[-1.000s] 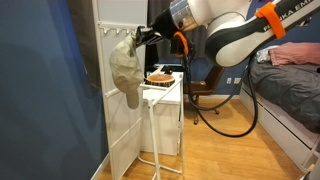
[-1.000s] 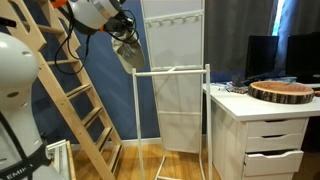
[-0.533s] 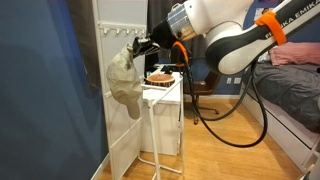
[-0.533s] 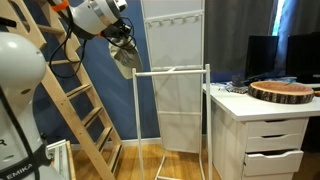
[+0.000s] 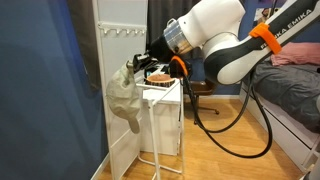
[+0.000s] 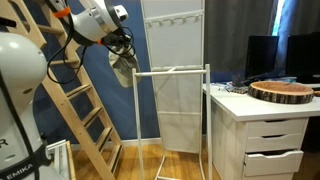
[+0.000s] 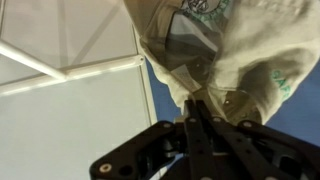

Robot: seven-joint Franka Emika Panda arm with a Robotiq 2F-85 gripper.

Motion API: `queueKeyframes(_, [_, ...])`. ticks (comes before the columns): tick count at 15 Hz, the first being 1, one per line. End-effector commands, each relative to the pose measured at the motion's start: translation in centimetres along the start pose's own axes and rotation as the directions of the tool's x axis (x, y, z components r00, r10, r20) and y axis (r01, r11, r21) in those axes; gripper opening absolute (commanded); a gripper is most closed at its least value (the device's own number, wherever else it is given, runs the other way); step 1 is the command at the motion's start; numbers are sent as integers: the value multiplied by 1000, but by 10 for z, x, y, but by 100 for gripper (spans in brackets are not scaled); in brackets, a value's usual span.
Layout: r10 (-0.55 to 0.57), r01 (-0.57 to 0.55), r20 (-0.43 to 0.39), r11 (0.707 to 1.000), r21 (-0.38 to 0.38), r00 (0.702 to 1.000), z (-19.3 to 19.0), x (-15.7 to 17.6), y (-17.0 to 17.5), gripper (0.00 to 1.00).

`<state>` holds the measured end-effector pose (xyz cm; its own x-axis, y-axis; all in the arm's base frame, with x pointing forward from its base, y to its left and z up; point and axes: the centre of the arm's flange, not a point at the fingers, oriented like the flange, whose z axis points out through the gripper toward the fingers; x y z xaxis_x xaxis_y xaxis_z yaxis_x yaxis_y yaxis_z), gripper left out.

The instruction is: Remove the cap from the right side of the white rack and hand it on the left side

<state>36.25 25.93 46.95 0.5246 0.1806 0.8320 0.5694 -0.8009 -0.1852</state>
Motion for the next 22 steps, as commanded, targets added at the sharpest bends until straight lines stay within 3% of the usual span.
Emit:
queueKeyframes(1, [1, 0, 72, 1000, -13, 997, 15, -14, 12, 1])
queueKeyframes(12, [23, -3, 157, 992, -124, 987, 14, -37, 78, 1])
queueKeyframes(22, [-86, 111, 317, 992, -61, 945, 2, -63, 78, 1])
